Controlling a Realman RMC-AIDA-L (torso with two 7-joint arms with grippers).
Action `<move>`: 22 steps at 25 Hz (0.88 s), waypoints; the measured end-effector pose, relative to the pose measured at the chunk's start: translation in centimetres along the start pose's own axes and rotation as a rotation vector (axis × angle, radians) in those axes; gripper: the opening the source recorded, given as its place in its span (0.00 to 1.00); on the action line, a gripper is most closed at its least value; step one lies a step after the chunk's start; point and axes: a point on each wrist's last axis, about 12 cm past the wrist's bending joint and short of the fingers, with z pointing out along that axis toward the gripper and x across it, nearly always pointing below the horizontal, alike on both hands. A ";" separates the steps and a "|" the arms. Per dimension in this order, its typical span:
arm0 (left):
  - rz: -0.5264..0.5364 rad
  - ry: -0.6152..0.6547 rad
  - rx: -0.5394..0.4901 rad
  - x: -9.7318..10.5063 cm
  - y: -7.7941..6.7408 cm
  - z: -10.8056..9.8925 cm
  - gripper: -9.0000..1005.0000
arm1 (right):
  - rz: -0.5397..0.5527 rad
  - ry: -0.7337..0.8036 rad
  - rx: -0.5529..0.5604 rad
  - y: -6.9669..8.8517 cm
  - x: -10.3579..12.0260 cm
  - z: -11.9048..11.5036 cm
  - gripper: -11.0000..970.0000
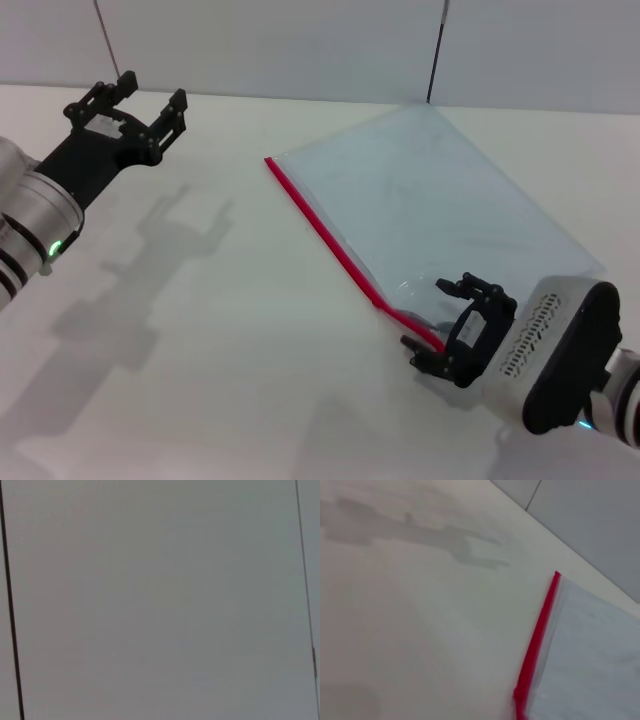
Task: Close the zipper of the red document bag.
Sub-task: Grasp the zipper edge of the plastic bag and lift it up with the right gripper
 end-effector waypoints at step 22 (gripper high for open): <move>-0.003 0.000 0.000 0.0 -0.1 0.0 0.67 | 0.046 0.042 0.049 -1.4 1.2 0.7 0.69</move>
